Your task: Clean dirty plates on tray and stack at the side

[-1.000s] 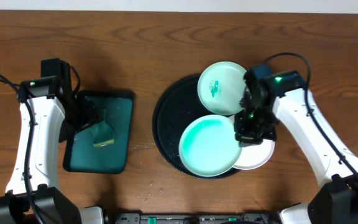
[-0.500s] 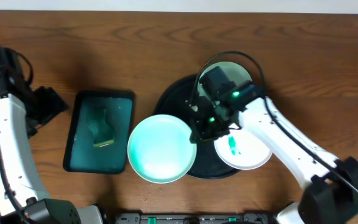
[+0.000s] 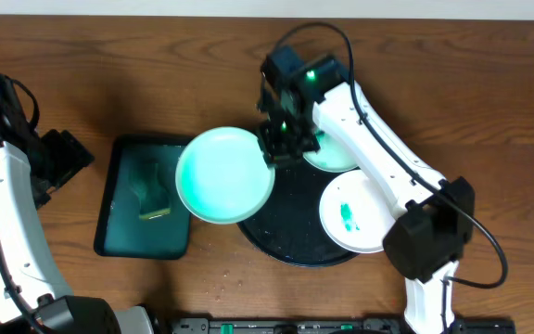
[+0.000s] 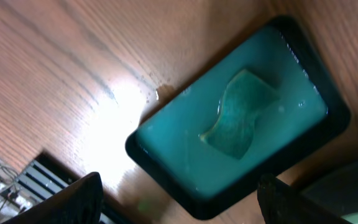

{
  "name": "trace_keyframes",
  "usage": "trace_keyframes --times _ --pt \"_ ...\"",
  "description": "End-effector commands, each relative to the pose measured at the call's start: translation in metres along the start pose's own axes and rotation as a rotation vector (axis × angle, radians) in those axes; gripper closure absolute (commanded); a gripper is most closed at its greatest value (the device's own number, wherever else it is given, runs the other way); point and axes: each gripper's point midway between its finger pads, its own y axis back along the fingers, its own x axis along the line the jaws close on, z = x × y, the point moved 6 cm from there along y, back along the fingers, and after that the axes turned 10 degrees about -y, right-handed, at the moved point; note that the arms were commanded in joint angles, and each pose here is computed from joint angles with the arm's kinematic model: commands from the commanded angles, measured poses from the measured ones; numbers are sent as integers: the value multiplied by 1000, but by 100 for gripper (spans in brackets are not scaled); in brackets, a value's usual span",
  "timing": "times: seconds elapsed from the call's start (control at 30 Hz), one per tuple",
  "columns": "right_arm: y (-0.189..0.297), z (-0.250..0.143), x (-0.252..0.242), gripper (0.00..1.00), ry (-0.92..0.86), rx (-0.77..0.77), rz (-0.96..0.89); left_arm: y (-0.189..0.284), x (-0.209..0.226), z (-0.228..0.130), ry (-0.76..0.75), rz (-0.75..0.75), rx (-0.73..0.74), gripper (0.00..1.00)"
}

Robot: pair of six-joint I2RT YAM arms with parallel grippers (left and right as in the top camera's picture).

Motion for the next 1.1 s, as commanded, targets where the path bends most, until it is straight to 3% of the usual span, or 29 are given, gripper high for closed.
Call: trace_keyframes --times 0.0,0.5,0.67,1.07 --pt "0 28 17 98 80 -91 -39 4 3 9 16 -1 -48 20" --pt "-42 51 88 99 259 -351 -107 2 22 13 97 -16 -44 20" --pt "-42 54 114 99 317 -508 -146 -3 22 13 97 -12 -15 20" --pt "-37 18 167 99 654 -839 -575 -6 22 15 97 -11 -8 20"
